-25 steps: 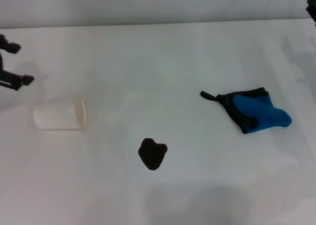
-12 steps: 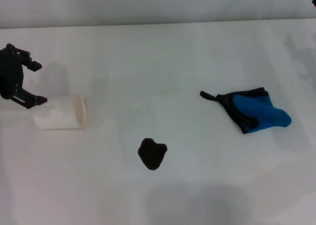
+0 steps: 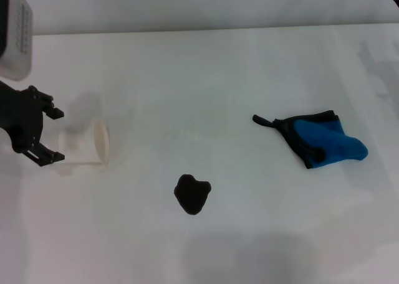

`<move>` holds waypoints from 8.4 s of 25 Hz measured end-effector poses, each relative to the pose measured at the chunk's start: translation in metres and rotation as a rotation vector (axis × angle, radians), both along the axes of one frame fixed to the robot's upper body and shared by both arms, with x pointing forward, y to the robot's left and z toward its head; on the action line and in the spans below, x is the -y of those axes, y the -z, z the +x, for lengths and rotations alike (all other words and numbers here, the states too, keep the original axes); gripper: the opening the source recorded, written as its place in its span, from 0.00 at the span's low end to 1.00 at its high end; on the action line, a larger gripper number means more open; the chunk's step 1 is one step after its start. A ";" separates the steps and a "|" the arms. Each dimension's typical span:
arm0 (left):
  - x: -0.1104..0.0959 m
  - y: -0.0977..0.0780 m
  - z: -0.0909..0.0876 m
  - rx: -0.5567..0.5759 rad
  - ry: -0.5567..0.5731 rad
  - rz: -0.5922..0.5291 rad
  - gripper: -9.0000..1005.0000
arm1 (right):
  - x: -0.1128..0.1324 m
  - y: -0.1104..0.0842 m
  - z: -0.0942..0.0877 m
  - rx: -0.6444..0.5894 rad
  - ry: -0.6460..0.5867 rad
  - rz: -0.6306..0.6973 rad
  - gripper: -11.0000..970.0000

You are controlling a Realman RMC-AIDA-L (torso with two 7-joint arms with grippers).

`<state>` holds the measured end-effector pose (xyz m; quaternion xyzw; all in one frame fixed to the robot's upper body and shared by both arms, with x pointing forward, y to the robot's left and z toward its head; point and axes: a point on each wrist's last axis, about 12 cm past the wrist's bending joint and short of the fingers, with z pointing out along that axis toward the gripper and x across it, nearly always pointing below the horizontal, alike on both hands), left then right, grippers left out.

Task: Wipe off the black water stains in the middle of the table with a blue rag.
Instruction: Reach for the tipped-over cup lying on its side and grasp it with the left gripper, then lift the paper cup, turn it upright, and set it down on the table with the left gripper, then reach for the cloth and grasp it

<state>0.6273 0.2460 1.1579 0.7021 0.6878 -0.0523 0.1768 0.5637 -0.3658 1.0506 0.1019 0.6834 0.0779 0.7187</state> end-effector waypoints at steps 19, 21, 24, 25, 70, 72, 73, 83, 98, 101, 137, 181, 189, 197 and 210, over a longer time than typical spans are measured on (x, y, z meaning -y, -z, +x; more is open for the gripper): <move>0.009 0.046 -0.005 0.068 0.004 0.017 0.87 | -0.006 0.010 -0.009 -0.027 -0.005 0.060 0.87; 0.009 0.048 -0.005 0.075 -0.004 0.013 0.87 | -0.006 0.010 -0.009 -0.027 -0.007 0.060 0.87; 0.008 0.050 -0.005 0.080 -0.014 0.010 0.87 | -0.007 0.011 -0.009 -0.028 -0.010 0.061 0.87; 0.008 0.052 -0.005 0.081 -0.021 0.008 0.87 | -0.007 0.011 -0.009 -0.028 -0.011 0.062 0.87; -0.003 0.052 -0.015 0.215 -0.427 -0.496 0.76 | -0.009 0.013 -0.012 -0.027 -0.020 0.067 0.87; -0.009 0.051 -0.019 0.245 -0.464 -0.573 0.76 | -0.008 0.012 -0.012 -0.026 -0.020 0.065 0.87; -0.013 0.051 -0.021 0.265 -0.481 -0.608 0.76 | -0.008 0.012 -0.012 -0.026 -0.021 0.062 0.87; -0.032 0.087 -0.048 0.394 -0.683 -0.949 0.76 | -0.008 0.011 -0.010 -0.027 -0.021 0.058 0.87; -0.003 0.139 -0.059 0.392 -0.772 -0.918 0.77 | -0.010 0.011 -0.008 -0.032 -0.022 0.060 0.87; -0.003 0.146 -0.063 0.374 -0.799 -0.894 0.77 | -0.010 0.012 -0.008 -0.038 -0.022 0.061 0.87; -0.011 0.172 -0.106 0.245 -0.952 -0.970 0.88 | -0.014 0.018 -0.013 -0.069 -0.044 0.059 0.87; -0.081 0.169 -0.178 0.464 -1.299 -1.296 0.88 | -0.008 -0.095 0.032 -0.573 -0.699 -0.268 0.86; -0.079 0.168 -0.165 0.454 -1.314 -1.281 0.88 | -0.060 -0.109 0.028 -0.903 -0.831 -0.497 0.85; -0.078 0.168 -0.159 0.449 -1.314 -1.273 0.88 | -0.089 -0.088 0.028 -1.079 -0.850 -0.574 0.84; -0.077 0.167 -0.154 0.434 -1.310 -1.269 0.88 | -0.081 -0.058 0.031 -1.205 -0.763 -0.569 0.75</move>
